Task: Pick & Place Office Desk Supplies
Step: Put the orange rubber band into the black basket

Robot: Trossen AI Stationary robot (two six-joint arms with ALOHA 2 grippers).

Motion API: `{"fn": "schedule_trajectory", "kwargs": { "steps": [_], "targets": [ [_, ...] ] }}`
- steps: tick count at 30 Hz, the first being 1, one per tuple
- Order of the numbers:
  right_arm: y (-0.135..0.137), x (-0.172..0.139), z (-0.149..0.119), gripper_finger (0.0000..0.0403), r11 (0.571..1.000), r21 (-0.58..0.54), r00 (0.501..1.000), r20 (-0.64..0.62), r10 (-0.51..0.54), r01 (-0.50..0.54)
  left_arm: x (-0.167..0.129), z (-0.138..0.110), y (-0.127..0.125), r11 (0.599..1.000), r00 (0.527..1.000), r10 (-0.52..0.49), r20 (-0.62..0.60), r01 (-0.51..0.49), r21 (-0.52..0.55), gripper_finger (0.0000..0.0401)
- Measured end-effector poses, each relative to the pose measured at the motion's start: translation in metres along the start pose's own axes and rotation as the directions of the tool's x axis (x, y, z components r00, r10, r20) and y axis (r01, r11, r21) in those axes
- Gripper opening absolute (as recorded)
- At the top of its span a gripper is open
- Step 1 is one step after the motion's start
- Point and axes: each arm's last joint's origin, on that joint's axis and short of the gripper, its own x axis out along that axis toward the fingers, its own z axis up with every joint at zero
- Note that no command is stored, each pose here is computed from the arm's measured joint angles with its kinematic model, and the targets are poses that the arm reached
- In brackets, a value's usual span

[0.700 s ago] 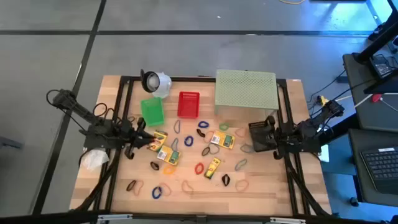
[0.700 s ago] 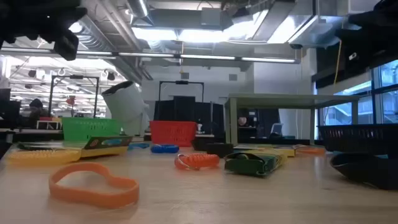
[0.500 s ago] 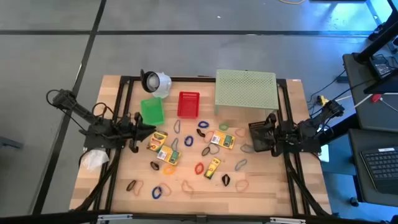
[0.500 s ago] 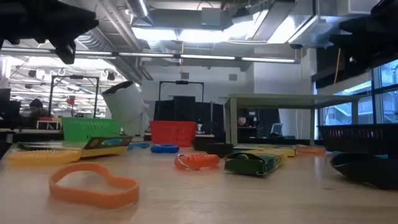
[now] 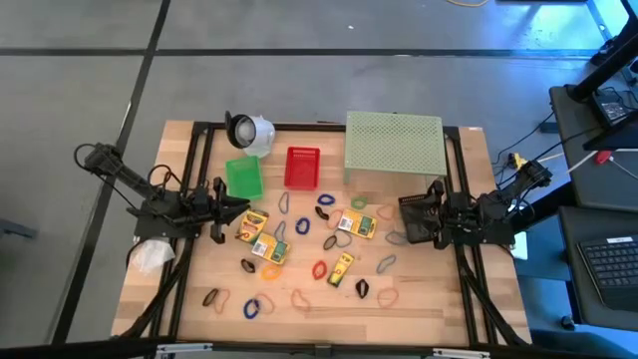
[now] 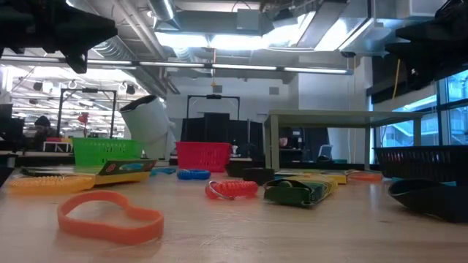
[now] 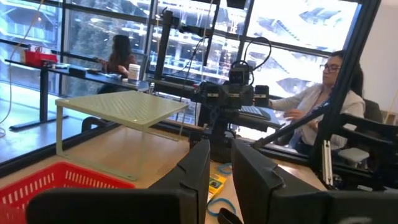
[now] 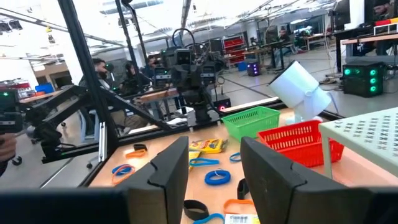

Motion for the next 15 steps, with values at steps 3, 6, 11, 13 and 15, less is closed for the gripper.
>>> {"fn": "schedule_trajectory", "kwargs": {
  "steps": [3, 6, 11, 13, 15],
  "targets": [
    [0.0000, 0.0000, -0.0001, 0.0149, 1.000, 0.003, 1.000, 0.000, 0.000, 0.000, 0.0000, 0.0001, 0.0004, 1.000, 1.000, 0.014, 0.002, -0.014, -0.001, 0.0059],
    [-0.0003, 0.0000, 0.0000, 0.0149, 0.999, 0.042, 1.000, 0.001, -0.010, 0.010, 0.0000, 0.0001, 0.0006, 1.000, 1.000, 0.021, 0.002, -0.021, -0.001, 0.0059],
    [-0.0005, 0.0000, -0.0001, 0.0149, 0.997, 0.080, 1.000, 0.002, -0.016, 0.016, -0.0001, 0.0002, 0.0022, 0.997, 0.997, 0.077, 0.007, -0.077, -0.001, 0.0059],
    [-0.0008, 0.0000, -0.0001, 0.0149, 0.996, 0.081, 1.000, 0.003, -0.029, 0.028, -0.0001, -0.0001, 0.0032, 0.994, 0.994, 0.108, 0.007, -0.108, 0.011, 0.0059],
    [-0.0010, 0.0000, 0.0000, 0.0149, 0.996, 0.080, 0.999, 0.004, -0.034, 0.033, -0.0002, -0.0011, 0.0038, 0.992, 0.992, 0.126, 0.000, -0.126, 0.028, 0.0059]
  ]
}}
